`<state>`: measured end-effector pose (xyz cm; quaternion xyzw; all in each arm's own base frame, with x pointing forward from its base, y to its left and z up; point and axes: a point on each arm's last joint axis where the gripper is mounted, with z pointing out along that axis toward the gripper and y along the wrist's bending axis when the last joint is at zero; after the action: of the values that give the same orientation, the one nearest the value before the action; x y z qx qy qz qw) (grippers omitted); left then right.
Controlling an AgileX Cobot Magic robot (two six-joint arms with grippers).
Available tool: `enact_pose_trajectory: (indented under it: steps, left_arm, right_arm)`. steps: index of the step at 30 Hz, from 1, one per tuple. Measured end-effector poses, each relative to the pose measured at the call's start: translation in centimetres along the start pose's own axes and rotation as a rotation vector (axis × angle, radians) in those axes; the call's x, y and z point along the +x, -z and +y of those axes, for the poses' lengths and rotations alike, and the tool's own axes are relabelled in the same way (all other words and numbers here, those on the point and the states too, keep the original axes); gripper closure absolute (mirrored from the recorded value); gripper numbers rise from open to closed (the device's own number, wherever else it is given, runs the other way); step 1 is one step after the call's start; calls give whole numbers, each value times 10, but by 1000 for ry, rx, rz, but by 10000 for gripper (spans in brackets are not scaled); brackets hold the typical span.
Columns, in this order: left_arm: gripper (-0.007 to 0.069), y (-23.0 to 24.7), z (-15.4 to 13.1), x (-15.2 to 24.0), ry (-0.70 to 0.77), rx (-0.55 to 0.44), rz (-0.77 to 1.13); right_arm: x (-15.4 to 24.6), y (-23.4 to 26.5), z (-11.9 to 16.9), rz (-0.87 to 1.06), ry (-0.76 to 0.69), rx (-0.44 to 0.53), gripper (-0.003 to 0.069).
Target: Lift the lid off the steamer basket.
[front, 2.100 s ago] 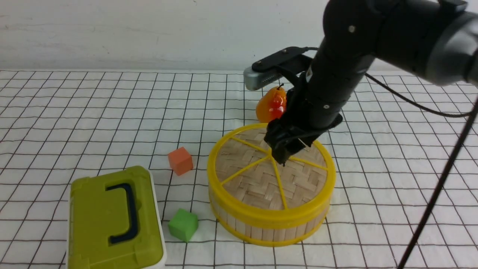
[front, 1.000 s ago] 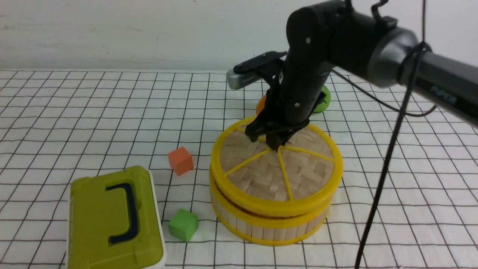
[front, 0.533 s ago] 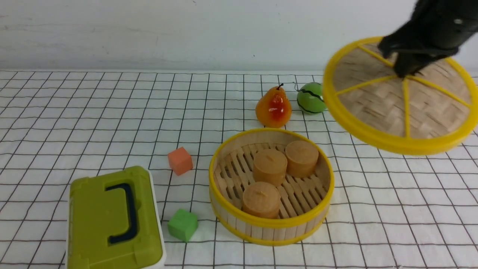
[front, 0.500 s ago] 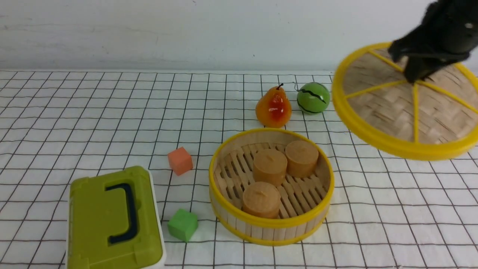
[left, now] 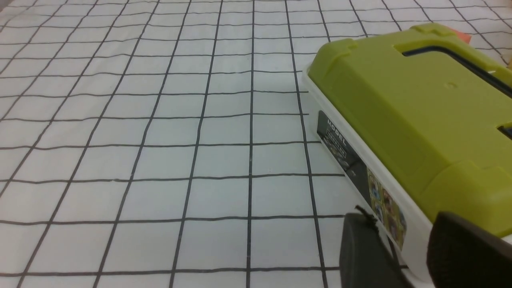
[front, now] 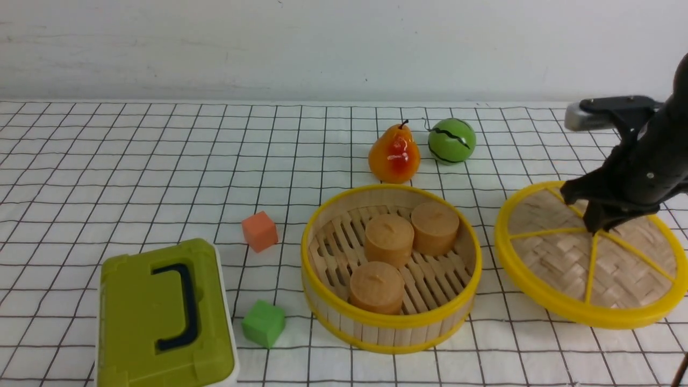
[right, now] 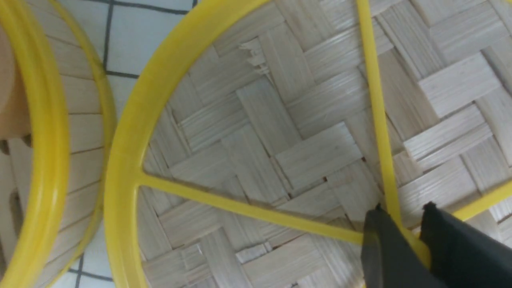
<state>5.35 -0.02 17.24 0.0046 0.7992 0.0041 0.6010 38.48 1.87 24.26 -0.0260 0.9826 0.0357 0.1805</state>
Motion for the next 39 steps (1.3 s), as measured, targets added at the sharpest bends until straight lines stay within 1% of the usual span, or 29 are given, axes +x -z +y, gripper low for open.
enact_pose_trajectory:
  steps: [3, 7, 9, 10, 13, 15, 18, 22, 23, 26, 29, 30, 32, 33, 34, 35, 39]
  left_arm:
    - [386, 0, 0, 0, 0, 0, 0]
    - [386, 0, 0, 0, 0, 0, 0]
    - [386, 0, 0, 0, 0, 0, 0]
    - [386, 0, 0, 0, 0, 0, 0]
    - [386, 0, 0, 0, 0, 0, 0]
    - [386, 0, 0, 0, 0, 0, 0]
    - [386, 0, 0, 0, 0, 0, 0]
    - [386, 0, 0, 0, 0, 0, 0]
    - [386, 0, 0, 0, 0, 0, 0]
    - [386, 0, 0, 0, 0, 0, 0]
    - [386, 0, 0, 0, 0, 0, 0]
    - [386, 0, 0, 0, 0, 0, 0]
    - [386, 0, 0, 0, 0, 0, 0]
    - [386, 0, 0, 0, 0, 0, 0]
    - [386, 0, 0, 0, 0, 0, 0]
    - [386, 0, 0, 0, 0, 0, 0]
    - [386, 0, 0, 0, 0, 0, 0]
  right_arm:
    - [2, -20, -1, 43, -4, -1, 554]
    - [3, -33, -2, 74, -7, -2, 550]
    - [4, -37, -2, 82, -10, -4, 515]
    - [4, -37, -2, 82, -12, -6, 478]
    - [4, -35, -1, 84, -16, -11, 399]
    - [5, -24, 0, 79, -15, -14, 341]
    - [4, -2, 2, 40, -13, -18, 330]
    - [6, 56, 9, -89, -7, -52, 367]
    - [10, 89, 13, -168, 5, -76, 405]
    - [27, 152, 22, -317, 41, -121, 490]
    - [48, 198, 29, -421, 72, -156, 566]
    - [57, 213, 31, -455, 82, -168, 603]
    - [75, 239, 34, -510, 100, -183, 646]
    - [77, 241, 35, -515, 102, -183, 650]
    - [94, 262, 37, -560, 118, -186, 675]
    - [104, 272, 38, -585, 126, -185, 680]
    - [135, 302, 40, -669, 149, -182, 683]
